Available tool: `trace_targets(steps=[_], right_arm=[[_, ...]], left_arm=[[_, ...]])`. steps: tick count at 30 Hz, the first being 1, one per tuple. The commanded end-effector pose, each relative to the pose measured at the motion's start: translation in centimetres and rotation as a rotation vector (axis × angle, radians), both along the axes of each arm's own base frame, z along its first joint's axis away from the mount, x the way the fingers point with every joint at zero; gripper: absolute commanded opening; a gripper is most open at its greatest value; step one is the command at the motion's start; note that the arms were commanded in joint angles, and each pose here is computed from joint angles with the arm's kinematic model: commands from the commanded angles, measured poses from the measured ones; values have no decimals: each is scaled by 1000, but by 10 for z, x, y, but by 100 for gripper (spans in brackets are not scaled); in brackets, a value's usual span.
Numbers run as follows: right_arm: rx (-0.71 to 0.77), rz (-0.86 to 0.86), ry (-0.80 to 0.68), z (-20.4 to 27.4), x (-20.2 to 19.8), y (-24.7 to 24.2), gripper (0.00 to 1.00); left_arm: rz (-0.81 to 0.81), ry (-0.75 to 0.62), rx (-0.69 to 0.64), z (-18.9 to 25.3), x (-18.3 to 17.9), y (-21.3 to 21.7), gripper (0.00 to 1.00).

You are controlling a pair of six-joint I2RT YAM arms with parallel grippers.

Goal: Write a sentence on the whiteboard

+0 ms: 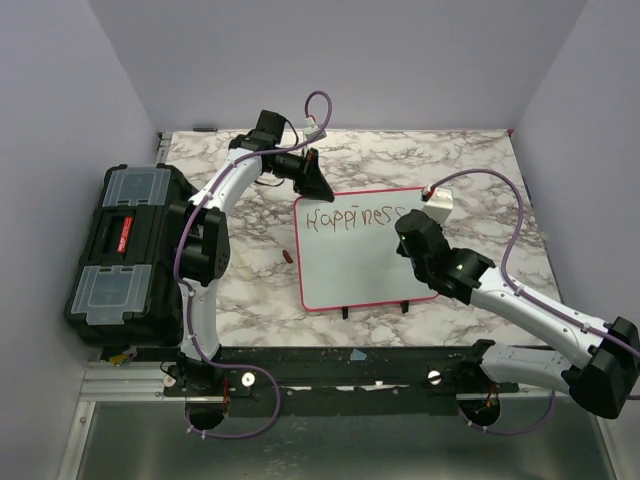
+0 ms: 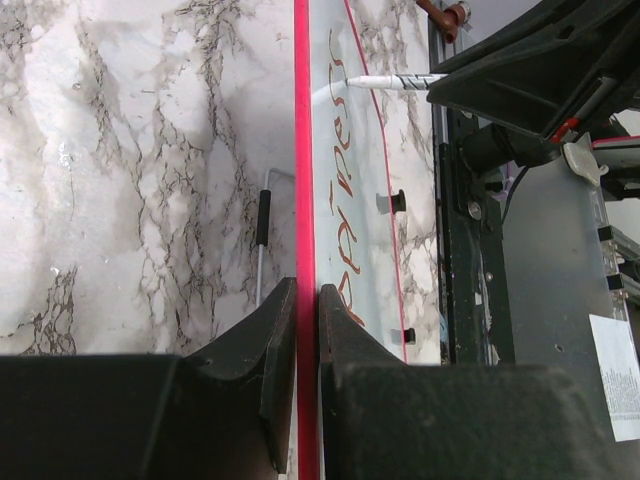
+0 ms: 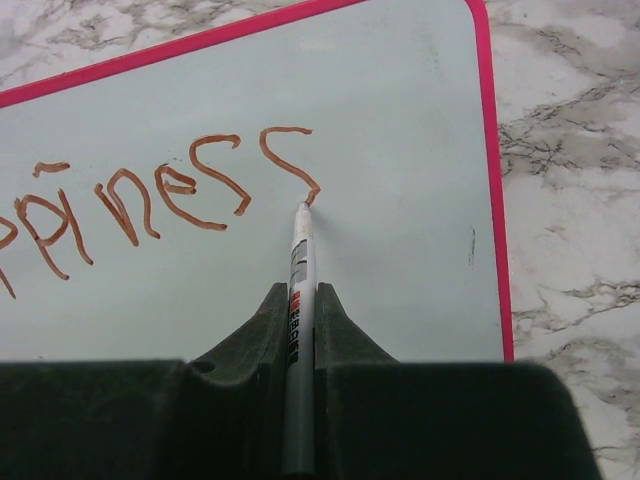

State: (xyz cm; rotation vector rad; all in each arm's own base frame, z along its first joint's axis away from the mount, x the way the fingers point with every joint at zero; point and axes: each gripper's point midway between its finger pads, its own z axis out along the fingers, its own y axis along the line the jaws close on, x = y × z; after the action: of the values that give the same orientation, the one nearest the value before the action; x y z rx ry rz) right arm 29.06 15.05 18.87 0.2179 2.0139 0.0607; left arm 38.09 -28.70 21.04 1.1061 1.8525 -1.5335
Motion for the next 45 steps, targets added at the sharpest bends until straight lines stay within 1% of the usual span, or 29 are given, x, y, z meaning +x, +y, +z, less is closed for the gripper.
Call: trace_targets(steps=[1,12,15,20,24,28,31,35,38,42,45], right_arm=[[10,64,22,-7,-3,9,1],[-5,67,-26,5,8,13,1],[11,68,-48,14,8,12,1],[10,115,-95,33,3,10,1],[18,195,-103,42,-3,17,1],[60,368,-77,42,-13,46,1],[80,451,-45,39,-16,64,1],[69,462,-33,43,-14,69,1],[90,505,-39,50,-17,76,1],[111,559,-35,49,-23,87,1],[118,591,-28,43,-26,93,1]], left_arm=[[-36,-129,-82,36,-2,-1,0],[-35,-126,-81,35,-2,-1,0],[-35,-126,-81,35,-2,-1,0],[-28,-124,-78,34,0,-2,0],[-22,-126,-74,33,2,-2,0],[-17,-128,-72,33,2,-2,0],[-10,-126,-67,33,2,-1,0],[10,-130,-68,33,-1,0,0],[44,-145,-57,31,3,1,0],[78,-123,-42,27,2,2,0],[134,-136,-30,20,4,5,0]])
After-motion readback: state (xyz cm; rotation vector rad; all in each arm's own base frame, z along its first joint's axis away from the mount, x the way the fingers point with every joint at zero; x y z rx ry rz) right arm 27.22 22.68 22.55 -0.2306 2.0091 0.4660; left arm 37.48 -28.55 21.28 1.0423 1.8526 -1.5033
